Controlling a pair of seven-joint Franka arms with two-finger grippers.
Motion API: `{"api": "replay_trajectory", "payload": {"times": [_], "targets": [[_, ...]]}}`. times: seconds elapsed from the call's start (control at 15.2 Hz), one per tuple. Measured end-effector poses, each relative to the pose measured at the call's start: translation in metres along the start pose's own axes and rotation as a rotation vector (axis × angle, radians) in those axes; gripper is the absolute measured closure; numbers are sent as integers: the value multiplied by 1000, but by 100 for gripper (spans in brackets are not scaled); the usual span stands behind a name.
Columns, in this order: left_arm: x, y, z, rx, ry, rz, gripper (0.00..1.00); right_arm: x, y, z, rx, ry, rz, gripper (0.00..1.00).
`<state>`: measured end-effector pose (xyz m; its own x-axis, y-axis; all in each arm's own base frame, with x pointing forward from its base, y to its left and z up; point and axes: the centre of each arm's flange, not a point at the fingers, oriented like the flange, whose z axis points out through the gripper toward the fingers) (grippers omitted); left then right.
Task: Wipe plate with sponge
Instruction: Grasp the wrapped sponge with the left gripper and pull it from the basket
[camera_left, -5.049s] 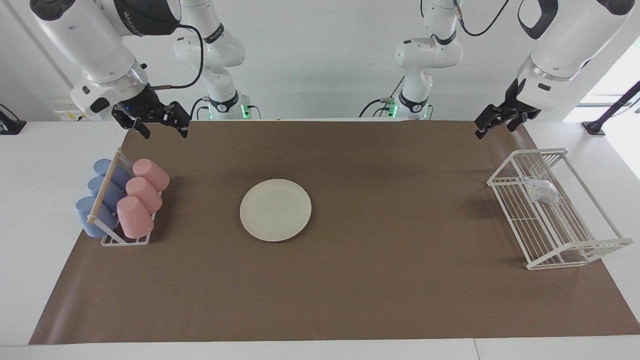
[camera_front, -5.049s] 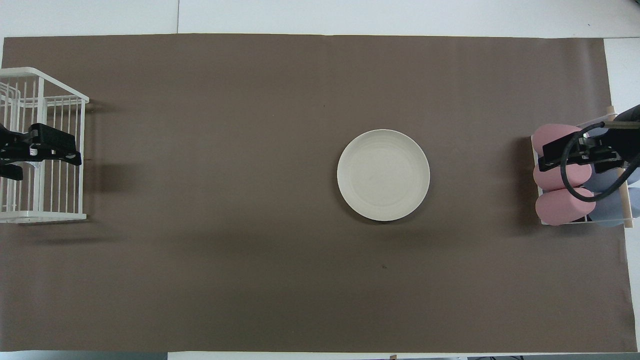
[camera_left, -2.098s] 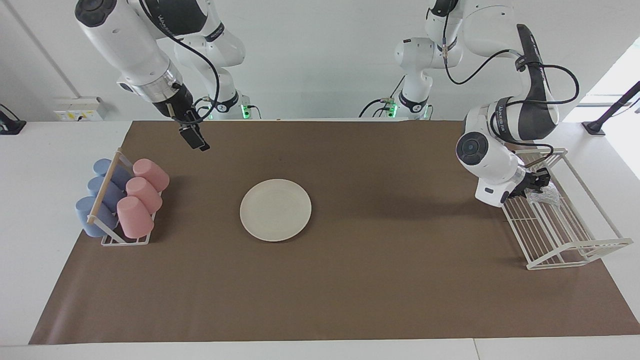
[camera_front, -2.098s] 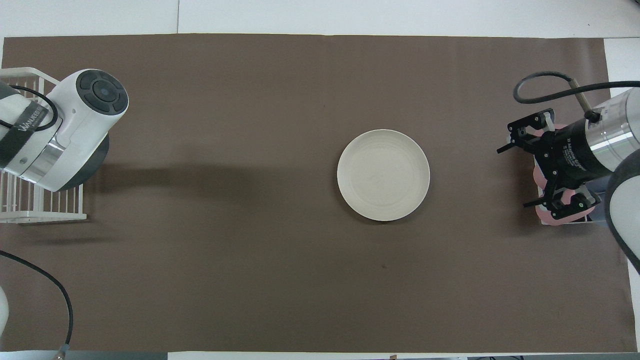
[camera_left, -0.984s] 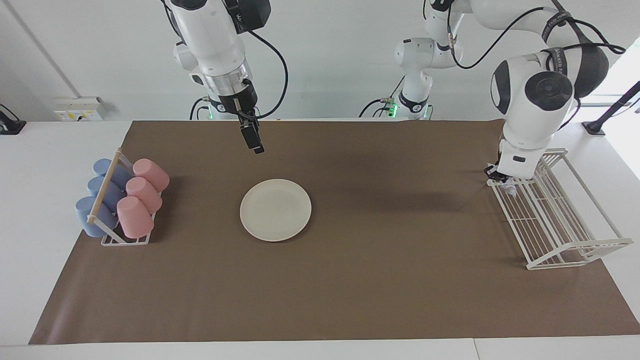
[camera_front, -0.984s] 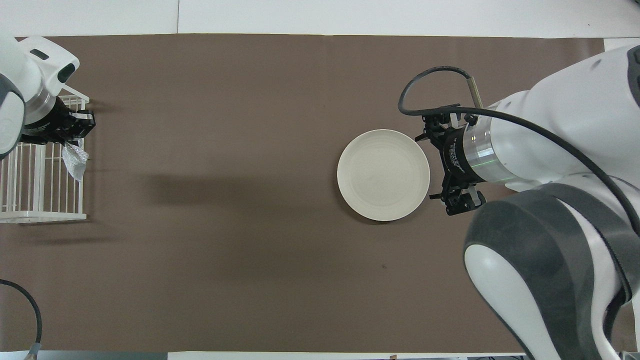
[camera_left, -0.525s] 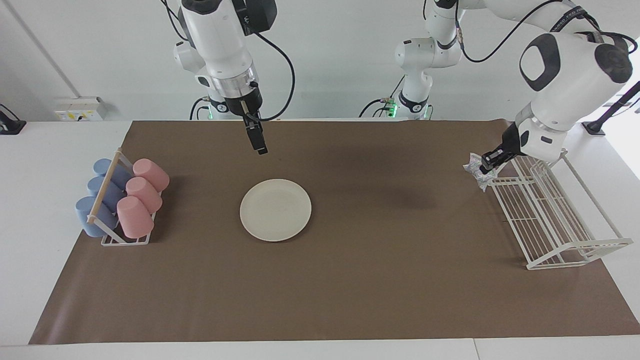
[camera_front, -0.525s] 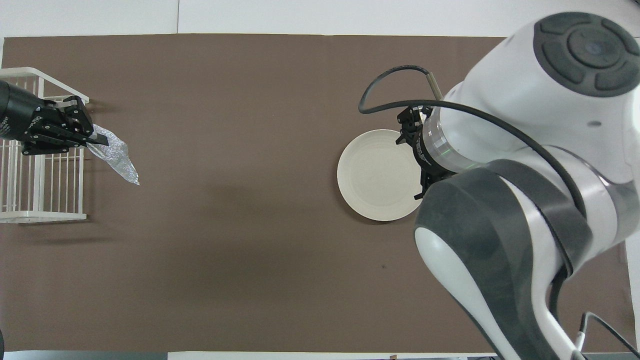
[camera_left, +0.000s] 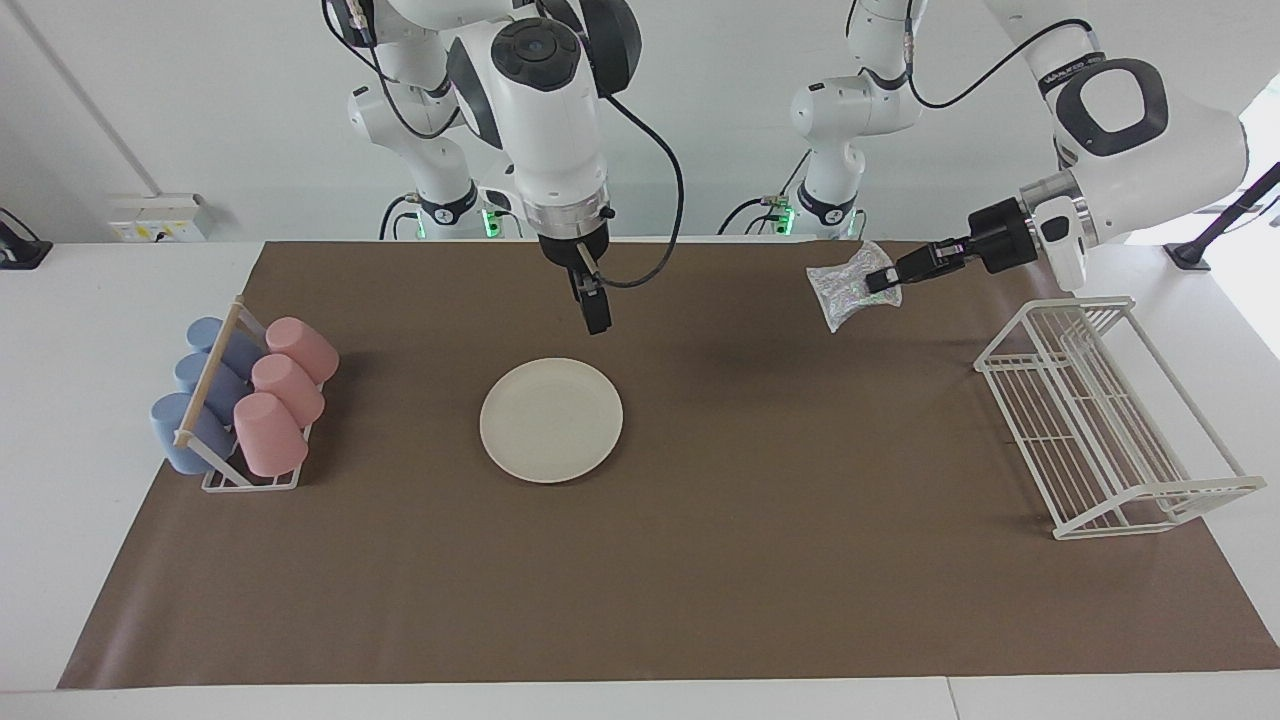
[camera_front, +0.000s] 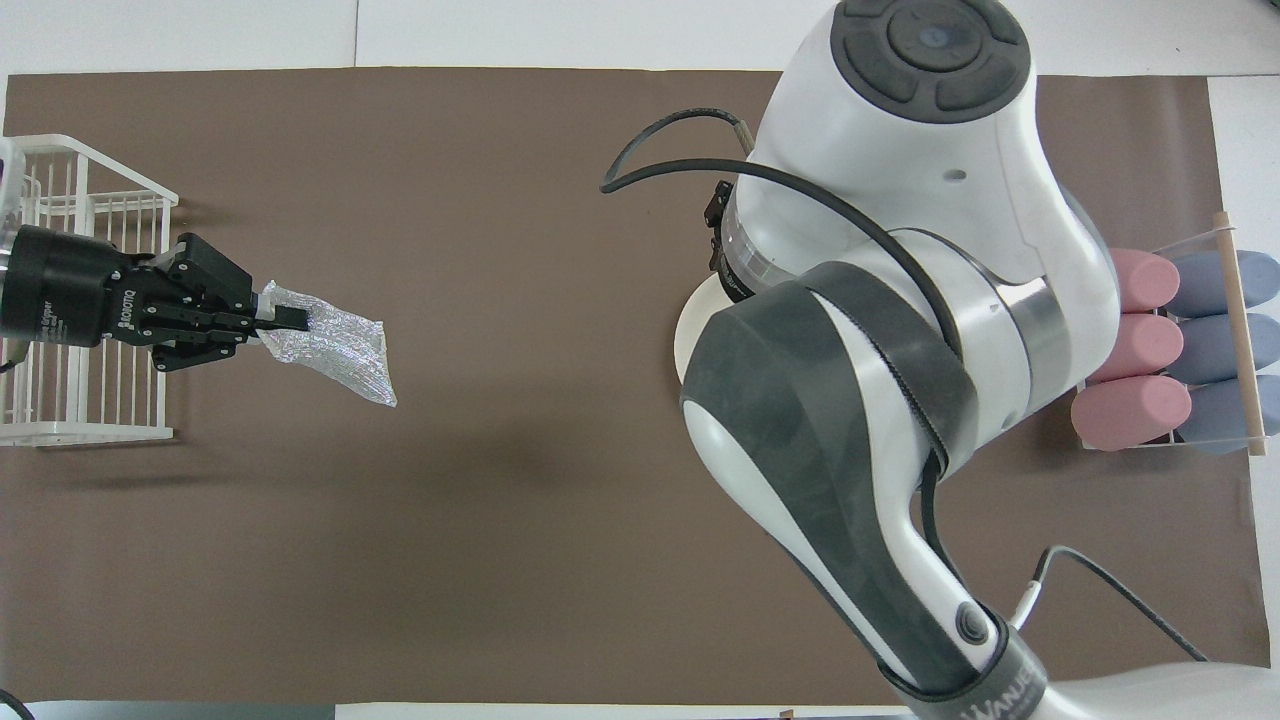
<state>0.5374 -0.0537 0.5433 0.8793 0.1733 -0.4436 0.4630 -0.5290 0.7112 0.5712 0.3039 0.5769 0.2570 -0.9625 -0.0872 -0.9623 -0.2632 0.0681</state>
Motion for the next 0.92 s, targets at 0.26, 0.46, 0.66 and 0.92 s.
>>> {"api": "replay_trajectory", "payload": {"times": [0.26,0.46,0.66,0.92], "targets": [[-20,-29,16,-213,-21,33,93,0,0,0,1,0,0,0],[-27,-46,39,-331,-34,93,93,0,0,0,0,0,4,0],[-29,-69,65,-431,-41,178,93,-1,0,0,0,0,6,0],[-38,-90,97,-529,-47,291,93,-11,3,1,-1,1,0,0]]}}
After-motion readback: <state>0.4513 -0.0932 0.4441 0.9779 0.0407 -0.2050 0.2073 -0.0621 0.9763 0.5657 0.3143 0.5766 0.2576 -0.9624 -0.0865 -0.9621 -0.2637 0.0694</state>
